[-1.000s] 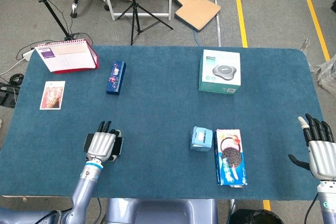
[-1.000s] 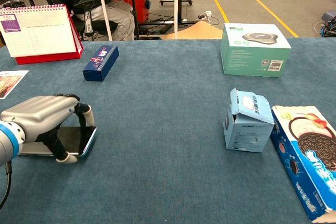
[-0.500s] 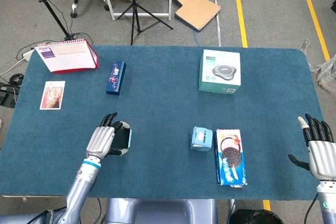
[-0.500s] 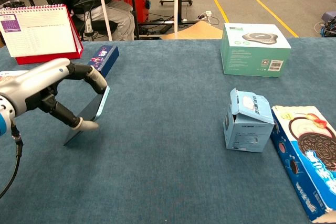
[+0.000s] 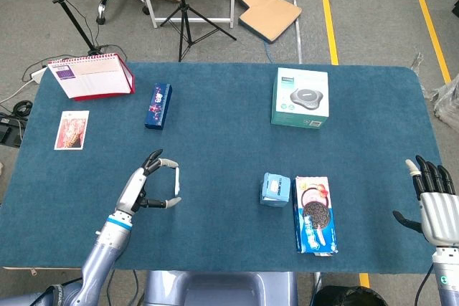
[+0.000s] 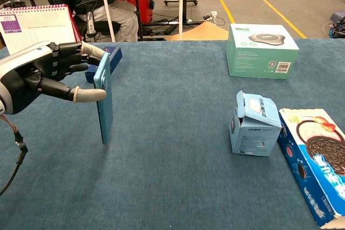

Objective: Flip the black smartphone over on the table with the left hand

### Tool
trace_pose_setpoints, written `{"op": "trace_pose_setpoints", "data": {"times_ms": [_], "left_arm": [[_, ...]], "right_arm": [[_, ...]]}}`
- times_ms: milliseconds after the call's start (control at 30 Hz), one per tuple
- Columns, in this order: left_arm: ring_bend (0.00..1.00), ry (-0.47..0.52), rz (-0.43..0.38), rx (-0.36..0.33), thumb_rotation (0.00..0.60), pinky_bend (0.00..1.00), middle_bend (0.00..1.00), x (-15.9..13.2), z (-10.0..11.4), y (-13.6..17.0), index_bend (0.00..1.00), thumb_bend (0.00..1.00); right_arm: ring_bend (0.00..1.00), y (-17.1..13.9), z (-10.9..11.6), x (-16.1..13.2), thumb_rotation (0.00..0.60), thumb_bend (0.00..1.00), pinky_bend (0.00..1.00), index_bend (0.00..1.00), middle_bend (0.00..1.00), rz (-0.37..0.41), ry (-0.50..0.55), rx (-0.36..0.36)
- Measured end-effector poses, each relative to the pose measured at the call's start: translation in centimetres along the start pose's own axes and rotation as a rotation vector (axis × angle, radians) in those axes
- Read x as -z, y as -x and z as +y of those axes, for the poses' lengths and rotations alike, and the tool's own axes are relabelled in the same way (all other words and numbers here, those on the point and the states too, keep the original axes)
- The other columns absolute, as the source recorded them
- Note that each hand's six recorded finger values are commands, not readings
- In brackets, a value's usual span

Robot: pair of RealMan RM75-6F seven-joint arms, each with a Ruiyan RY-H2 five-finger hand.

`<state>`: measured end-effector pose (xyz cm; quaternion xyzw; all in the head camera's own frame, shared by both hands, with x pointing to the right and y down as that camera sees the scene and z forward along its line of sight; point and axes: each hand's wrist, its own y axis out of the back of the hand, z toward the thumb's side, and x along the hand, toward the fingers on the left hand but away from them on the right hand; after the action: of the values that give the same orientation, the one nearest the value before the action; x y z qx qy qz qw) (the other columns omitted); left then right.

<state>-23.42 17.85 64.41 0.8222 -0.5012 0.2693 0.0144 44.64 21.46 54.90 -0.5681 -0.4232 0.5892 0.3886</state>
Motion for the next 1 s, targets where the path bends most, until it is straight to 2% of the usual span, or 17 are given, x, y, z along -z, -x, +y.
{"op": "trace_pose_setpoints", "data": {"times_ms": [100, 367, 567, 667, 733, 767, 867, 1000], "left_arm": [[0.0, 0.099, -0.002, 0.017, 0.6, 0.0, 0.39, 0.7, 0.0, 0.0, 0.36, 0.25], [0.0, 0.366, 0.046, 0.062, 0.6, 0.0, 0.39, 3.5, -0.1, -0.1, 0.36, 0.25], [0.0, 0.508, 0.082, 0.077, 0.6, 0.0, 0.39, 5.7, 0.2, -0.2, 0.36, 0.25], [0.0, 0.532, 0.102, 0.081, 0.6, 0.0, 0.37, 6.8, 0.4, -0.1, 0.36, 0.15], [0.0, 0.532, 0.111, 0.086, 0.6, 0.0, 0.3, 7.4, 0.4, -0.1, 0.29, 0.03], [0.0, 0.526, 0.116, 0.091, 0.6, 0.0, 0.27, 7.6, 0.4, -0.1, 0.26, 0.01], [0.0, 0.498, 0.121, 0.113, 0.6, 0.0, 0.19, 8.0, 0.1, 0.0, 0.16, 0.0], [0.0, 0.45, 0.113, 0.122, 0.6, 0.0, 0.17, 8.4, 0.2, 0.2, 0.12, 0.0]], "right_arm": [[0.0, 0.0, -0.1, 0.0, 0.6, 0.0, 0.0, 0.0, 0.0, 0.0, -0.001, -0.002], [0.0, 0.1, -0.2, 0.0, 0.6, 0.0, 0.0, 0.0, 0.0, 0.0, -0.004, -0.006], [0.0, 0.1, -0.3, 0.0, 0.6, 0.0, 0.0, 0.0, 0.0, 0.0, -0.007, -0.008], [0.0, 0.1, -0.3, 0.0, 0.6, 0.0, 0.0, 0.0, 0.0, 0.001, -0.008, -0.01], [0.0, 0.1, -0.4, -0.1, 0.6, 0.0, 0.0, 0.0, 0.0, 0.002, -0.008, -0.011], [0.0, 0.1, -0.4, -0.1, 0.6, 0.0, 0.0, 0.0, 0.0, 0.001, -0.009, -0.011], [0.0, 0.1, -0.4, -0.1, 0.6, 0.0, 0.0, 0.0, 0.0, 0.002, -0.009, -0.013], [0.0, 0.1, -0.4, -0.1, 0.6, 0.0, 0.0, 0.0, 0.0, 0.002, -0.009, -0.012]]}}
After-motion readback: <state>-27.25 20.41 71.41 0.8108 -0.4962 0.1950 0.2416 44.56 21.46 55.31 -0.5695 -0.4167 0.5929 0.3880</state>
